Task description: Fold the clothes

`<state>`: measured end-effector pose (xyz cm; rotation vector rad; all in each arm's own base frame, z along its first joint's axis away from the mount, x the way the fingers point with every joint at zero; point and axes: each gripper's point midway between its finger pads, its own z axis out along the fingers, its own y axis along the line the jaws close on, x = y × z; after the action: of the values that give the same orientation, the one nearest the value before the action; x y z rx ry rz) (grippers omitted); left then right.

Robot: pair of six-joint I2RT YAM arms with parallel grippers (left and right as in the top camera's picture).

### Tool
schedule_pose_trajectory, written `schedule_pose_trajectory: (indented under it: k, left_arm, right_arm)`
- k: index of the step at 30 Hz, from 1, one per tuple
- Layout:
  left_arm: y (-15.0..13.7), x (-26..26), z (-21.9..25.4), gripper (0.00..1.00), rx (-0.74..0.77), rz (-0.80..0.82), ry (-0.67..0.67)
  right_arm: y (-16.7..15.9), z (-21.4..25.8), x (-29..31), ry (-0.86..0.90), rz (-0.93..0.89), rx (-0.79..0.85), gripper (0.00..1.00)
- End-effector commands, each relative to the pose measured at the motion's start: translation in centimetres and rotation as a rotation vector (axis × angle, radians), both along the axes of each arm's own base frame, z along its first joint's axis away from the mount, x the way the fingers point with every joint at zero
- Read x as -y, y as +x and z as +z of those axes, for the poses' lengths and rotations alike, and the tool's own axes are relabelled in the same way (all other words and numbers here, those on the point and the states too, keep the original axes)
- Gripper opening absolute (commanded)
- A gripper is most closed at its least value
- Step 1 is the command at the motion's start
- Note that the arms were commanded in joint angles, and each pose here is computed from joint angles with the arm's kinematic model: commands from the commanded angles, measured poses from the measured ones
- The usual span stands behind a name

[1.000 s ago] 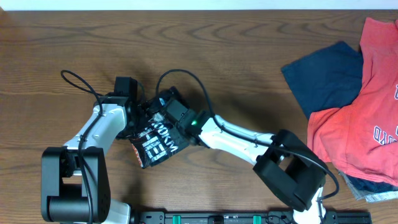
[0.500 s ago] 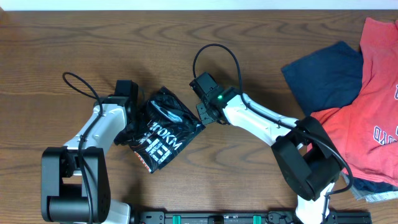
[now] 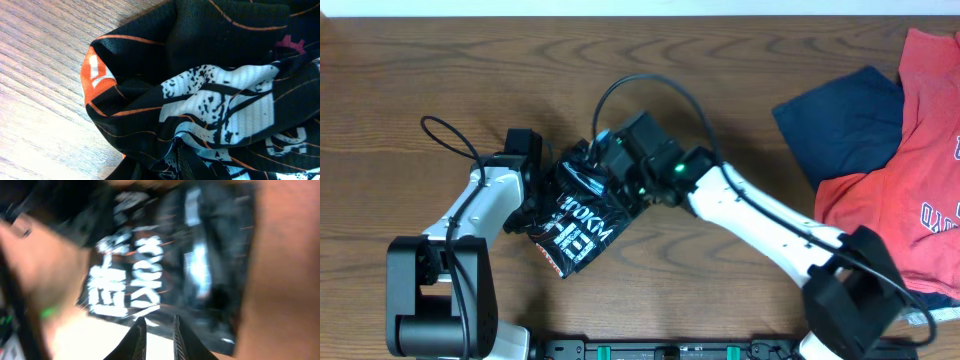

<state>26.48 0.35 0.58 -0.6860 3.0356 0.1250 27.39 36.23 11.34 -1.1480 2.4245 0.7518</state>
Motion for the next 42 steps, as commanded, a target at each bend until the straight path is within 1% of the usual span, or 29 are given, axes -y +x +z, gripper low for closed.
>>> schedule_pose_trajectory:
  k: [1,6,14,18,20,23,25,28,30,33,36,38,40,42]
  left_arm:
    - [-0.9,-0.2,-0.6,0.22,-0.034,0.003,0.005]
    - [-0.9,-0.2,-0.6,0.22,-0.033,0.003,0.005]
    - [-1.0,-0.2,-0.6,0.22,-0.035,0.002,0.005]
    - [-1.0,-0.2,-0.6,0.22,-0.034,0.003,0.005]
    - [-1.0,-0.2,-0.6,0.22,-0.035,0.003,0.005]
    - [-1.0,-0.2,-0.6,0.22,-0.035,0.003,0.005]
    - [-1.0,-0.2,-0.6,0.22,-0.035,0.003,0.005]
    - [-1.0,-0.2,-0.6,0.22,-0.035,0.003,0.006]
    - [-1.0,-0.2,-0.6,0.22,-0.035,0.002,0.005]
    - [-0.9,-0.2,-0.6,0.22,-0.034,0.002,0.005]
    - [-0.8,-0.2,-0.6,0.23,-0.029,0.003,0.005]
    - [-0.8,-0.2,-0.6,0.23,-0.027,0.003,0.005]
    - [-0.8,-0.2,-0.6,0.23,-0.027,0.003,0.005]
    - [-0.8,-0.2,-0.6,0.23,-0.027,0.003,0.005]
  right_arm:
    - [-2.6,-2.5,-1.7,0.009,0.130,-0.070,0.17]
    - [-3.0,-5.2,-3.3,0.005,0.161,-0.077,0.18]
    - [0.7,-8.9,-2.5,-0.072,0.065,0.000,0.14]
    - [4.1,-9.8,-0.5,-0.126,-0.079,0.045,0.13]
    - [6.4,-9.6,0.7,-0.131,-0.157,0.078,0.15]
    - [8.8,-9.5,2.5,-0.137,-0.247,0.100,0.16]
    - [10.7,-9.6,4.6,-0.158,-0.354,0.100,0.16]
    - [12.1,-9.5,6.5,-0.136,-0.445,0.055,0.16]
    - [11.9,-9.1,6.3,-0.076,-0.423,-0.002,0.17]
    - [11.2,-7.0,4.9,0.025,-0.364,-0.052,0.23]
    - [11.1,-3.4,3.9,0.092,-0.324,0.002,0.25]
    - [10.3,-0.9,2.5,0.144,-0.247,0.054,0.25]
    - [9.1,0.2,1.2,0.181,-0.172,0.065,0.25]
    - [7.5,0.2,-0.2,0.198,-0.111,0.045,0.25]
